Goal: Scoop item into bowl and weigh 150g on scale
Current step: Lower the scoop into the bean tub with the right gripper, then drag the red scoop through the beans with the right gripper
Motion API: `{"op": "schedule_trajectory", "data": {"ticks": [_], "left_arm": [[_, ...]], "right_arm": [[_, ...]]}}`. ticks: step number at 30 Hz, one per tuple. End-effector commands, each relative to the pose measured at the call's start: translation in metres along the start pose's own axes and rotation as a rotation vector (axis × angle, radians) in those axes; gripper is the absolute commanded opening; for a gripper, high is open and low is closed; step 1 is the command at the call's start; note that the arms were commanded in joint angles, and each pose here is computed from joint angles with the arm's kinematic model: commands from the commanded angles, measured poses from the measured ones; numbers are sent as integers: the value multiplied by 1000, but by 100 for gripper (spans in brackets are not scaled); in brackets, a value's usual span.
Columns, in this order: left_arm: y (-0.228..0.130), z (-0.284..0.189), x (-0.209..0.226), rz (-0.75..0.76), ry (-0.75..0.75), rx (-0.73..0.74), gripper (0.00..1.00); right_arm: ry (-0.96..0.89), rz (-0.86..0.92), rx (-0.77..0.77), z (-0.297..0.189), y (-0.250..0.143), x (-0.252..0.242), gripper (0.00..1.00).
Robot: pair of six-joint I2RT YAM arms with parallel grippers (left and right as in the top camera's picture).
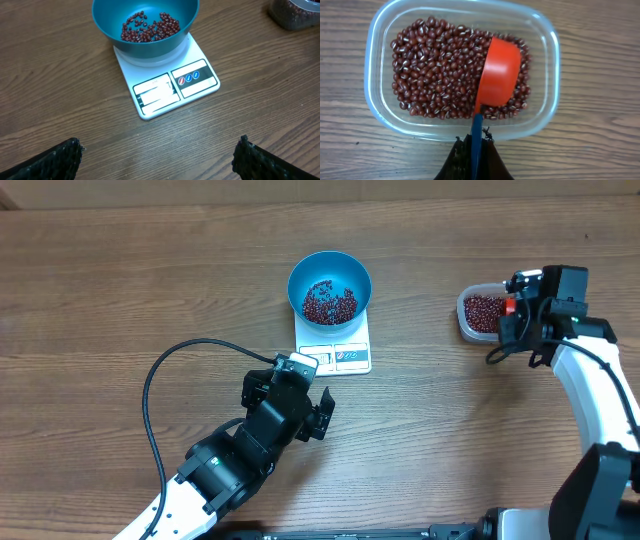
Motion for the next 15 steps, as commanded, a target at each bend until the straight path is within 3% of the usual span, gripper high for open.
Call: {"op": "schedule_trajectory", "data": {"ticks": [1,15], "left_arm": [[-2,-1,-1,-10,-6,2,100],[-2,-1,-1,-10,-6,2,100]], "right_arm": [[48,-3,26,11,-5,6,4],[222,69,-84,9,-4,6,4]]}}
Point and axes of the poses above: each gripper's point midway between its finger pads, its own z axis out along the fingers, its own x axis along the line the jaws close on, y = z × x, the point moved 6 cm from there along -z, back along the fingers, and after that the axes turned 13 degrees about -z, right-handed, at the moved point
